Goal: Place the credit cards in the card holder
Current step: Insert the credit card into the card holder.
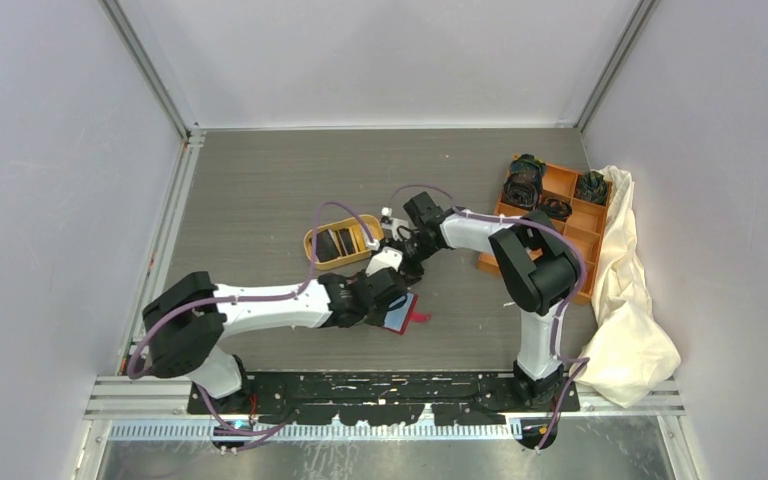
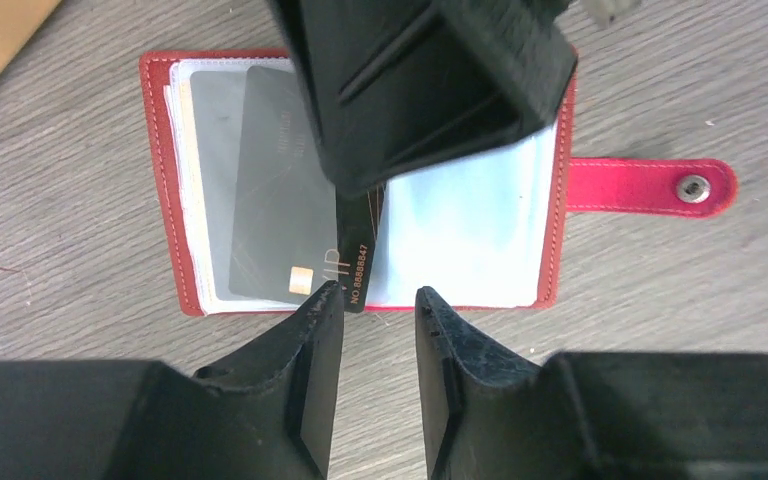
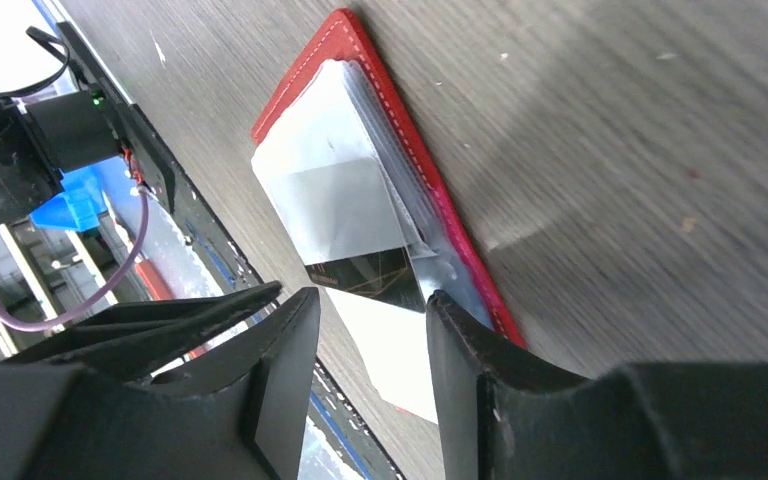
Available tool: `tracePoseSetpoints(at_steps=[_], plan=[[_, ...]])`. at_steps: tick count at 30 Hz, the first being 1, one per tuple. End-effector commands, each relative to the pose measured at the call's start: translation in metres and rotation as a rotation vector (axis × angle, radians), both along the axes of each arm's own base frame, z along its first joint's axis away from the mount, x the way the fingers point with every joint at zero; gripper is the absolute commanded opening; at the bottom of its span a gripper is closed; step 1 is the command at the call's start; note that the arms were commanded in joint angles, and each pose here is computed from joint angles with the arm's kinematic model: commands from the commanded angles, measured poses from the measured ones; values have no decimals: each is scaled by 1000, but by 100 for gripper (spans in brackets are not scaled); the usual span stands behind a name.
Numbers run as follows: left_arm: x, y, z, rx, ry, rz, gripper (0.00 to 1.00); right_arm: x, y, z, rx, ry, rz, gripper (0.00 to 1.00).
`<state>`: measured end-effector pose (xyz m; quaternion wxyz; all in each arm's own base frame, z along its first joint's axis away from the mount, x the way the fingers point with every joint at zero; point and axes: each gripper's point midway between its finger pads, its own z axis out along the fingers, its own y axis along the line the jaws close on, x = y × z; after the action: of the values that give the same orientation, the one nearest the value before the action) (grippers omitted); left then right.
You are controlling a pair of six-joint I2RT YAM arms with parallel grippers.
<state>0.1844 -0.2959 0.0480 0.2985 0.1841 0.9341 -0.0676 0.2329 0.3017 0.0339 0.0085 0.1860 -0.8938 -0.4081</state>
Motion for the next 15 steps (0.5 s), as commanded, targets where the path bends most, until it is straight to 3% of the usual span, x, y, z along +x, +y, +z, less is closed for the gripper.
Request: tracePoseSetpoints(at_steps=[1,9,15], plan=[[5,-16,33,-150,-69,-64,34,17,-6,25,21,-115,1,49],[8,12,51,-342,-55,-44,41,22,-12,38,28,-166,27,51],[16,44,49,-482,-22,25,46,25,-22,61,52,-356,137,48]])
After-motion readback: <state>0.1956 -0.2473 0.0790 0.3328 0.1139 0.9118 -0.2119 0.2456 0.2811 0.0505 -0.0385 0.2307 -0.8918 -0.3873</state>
